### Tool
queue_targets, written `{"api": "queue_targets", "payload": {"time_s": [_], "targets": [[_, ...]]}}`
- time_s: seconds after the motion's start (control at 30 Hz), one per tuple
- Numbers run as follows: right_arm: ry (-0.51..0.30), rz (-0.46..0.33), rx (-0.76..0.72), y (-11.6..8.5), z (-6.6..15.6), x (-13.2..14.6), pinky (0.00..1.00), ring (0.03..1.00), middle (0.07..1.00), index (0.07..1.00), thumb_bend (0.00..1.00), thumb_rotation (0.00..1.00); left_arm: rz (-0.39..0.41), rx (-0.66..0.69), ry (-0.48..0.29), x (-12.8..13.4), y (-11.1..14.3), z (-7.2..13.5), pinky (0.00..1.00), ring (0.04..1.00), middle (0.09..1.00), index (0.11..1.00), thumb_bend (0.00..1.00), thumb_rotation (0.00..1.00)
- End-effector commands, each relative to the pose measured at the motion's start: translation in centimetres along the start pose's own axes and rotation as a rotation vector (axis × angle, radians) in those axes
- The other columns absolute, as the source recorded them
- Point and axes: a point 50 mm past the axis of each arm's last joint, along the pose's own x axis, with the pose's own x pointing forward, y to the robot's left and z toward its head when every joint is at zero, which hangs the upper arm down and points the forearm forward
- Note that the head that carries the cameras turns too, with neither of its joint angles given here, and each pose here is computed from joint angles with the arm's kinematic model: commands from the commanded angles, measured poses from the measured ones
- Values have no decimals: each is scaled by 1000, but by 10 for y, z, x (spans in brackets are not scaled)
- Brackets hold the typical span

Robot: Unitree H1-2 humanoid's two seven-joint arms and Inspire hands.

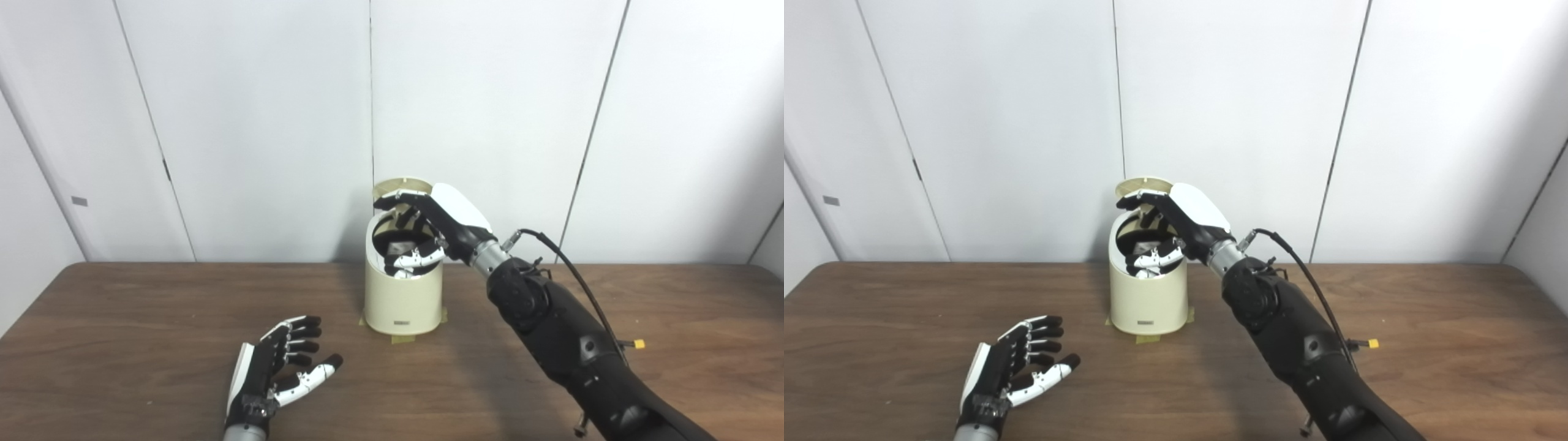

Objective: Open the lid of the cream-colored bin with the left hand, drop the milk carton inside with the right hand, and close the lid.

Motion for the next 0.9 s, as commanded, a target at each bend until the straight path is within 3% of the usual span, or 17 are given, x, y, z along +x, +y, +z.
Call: {"api": "queue_targets", "payload": {"time_s": [0.0, 0.17, 0.4, 0.5, 0.63, 0.73, 0.87], "targets": [[-23, -72, -21, -30, 1, 3, 609, 732, 781, 745, 917, 166, -2, 5, -34, 4, 2, 8, 593, 653, 710, 717, 692, 134], [-72, -142, 21, -36, 5, -4, 572, 667, 722, 710, 929, 156, -4, -1, -32, 4, 3, 8, 603, 664, 717, 717, 691, 136], [-196, -371, 116, -52, 13, -26, 430, 556, 640, 635, 892, 67, -5, 6, -29, 5, 3, 5, 587, 659, 719, 721, 697, 146], [-220, -434, 180, -58, 12, -35, 377, 504, 603, 610, 869, 52, -4, 5, -26, 5, 4, 5, 582, 654, 714, 720, 691, 139], [-202, -481, 352, -61, 0, -55, 284, 407, 576, 603, 845, 66, -7, 2, -22, 5, 4, 4, 571, 661, 722, 720, 690, 133], [-144, -505, 494, -54, -22, -83, 264, 356, 583, 611, 839, 63, -8, -3, -25, 4, 5, 4, 568, 660, 725, 721, 686, 124], [-17, -481, 640, -38, -45, -122, 338, 420, 631, 660, 815, 122, -14, 1, -36, 5, 7, 4, 563, 657, 727, 723, 684, 123]]}}
